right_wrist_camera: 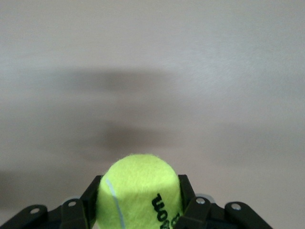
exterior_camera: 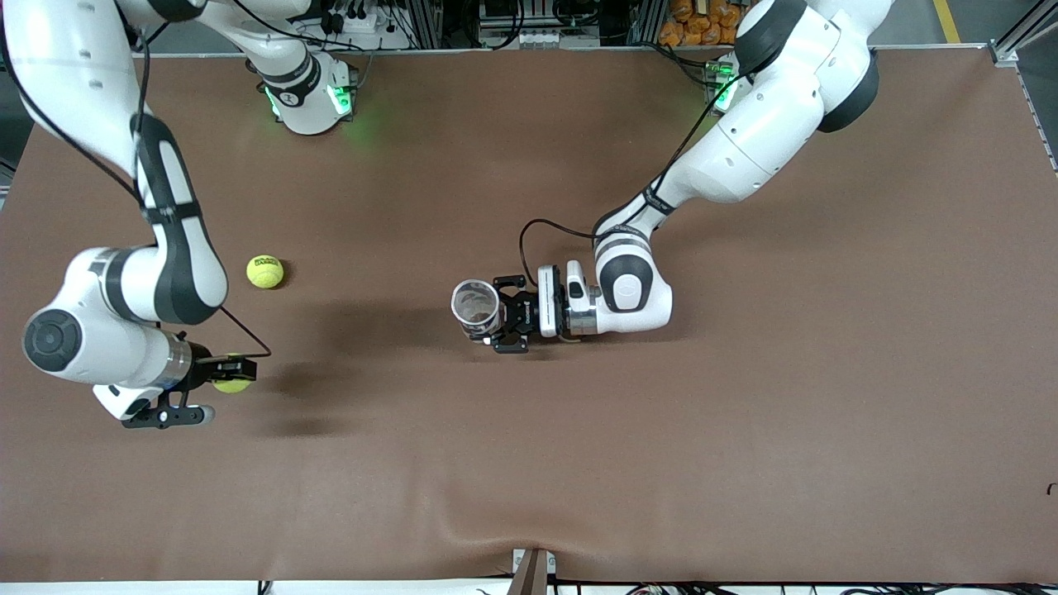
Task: Insert tennis ball vertically with right arm
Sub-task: 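Stand the tube upright with the left gripper and lift the ball, then move the ball over the tube opening with the right gripper and release, then grasp the second tennis ball with the right gripper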
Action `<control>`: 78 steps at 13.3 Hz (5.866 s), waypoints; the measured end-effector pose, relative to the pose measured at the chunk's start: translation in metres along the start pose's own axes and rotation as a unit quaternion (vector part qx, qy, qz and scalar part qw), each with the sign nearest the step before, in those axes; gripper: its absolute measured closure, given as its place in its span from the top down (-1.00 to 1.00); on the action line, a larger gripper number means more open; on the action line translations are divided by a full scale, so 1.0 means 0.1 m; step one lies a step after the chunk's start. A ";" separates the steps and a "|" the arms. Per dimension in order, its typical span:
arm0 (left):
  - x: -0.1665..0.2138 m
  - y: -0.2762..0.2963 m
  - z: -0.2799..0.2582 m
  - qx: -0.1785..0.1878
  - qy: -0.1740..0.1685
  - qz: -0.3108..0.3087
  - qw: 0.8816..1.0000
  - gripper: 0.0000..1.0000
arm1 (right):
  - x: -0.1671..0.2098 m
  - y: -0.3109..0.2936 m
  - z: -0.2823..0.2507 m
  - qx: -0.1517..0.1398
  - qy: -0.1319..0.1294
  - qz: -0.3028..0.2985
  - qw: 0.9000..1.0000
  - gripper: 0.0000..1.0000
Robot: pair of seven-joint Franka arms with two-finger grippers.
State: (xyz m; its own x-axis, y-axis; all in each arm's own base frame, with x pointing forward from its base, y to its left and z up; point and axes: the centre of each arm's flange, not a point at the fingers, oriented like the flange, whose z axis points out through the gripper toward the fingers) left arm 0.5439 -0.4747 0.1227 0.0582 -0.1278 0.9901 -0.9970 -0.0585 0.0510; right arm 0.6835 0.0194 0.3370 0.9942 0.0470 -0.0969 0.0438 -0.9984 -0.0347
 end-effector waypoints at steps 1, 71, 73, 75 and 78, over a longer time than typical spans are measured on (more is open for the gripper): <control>-0.05 0.06 0.03 0.011 -0.011 0.006 1.000 0.59 | -0.04 -0.20 -0.25 0.002 -0.005 0.004 1.000 0.34; -0.17 0.37 0.22 0.032 -0.021 0.014 0.999 0.67 | -1.80 0.70 1.73 -0.001 -0.159 0.138 0.978 0.91; -0.17 0.37 0.22 0.032 -0.021 0.014 0.999 0.67 | -1.79 0.70 1.74 -0.001 -0.159 0.138 0.978 0.42; -0.17 0.37 0.22 0.032 -0.021 0.014 0.999 0.67 | -1.72 0.70 1.65 -0.001 -0.145 0.136 0.980 0.36; -0.17 0.37 0.22 0.032 -0.021 0.014 0.999 0.67 | -1.29 0.48 1.02 0.024 -0.124 0.129 0.984 0.36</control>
State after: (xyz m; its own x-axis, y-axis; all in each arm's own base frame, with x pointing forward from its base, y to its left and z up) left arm 0.5072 -0.4961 0.1045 0.0342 -0.1724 0.9844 -0.9929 -0.1180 0.0139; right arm 0.5471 -0.0313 0.2466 0.9168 -0.1952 -0.3484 -0.2164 -0.9760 -0.0227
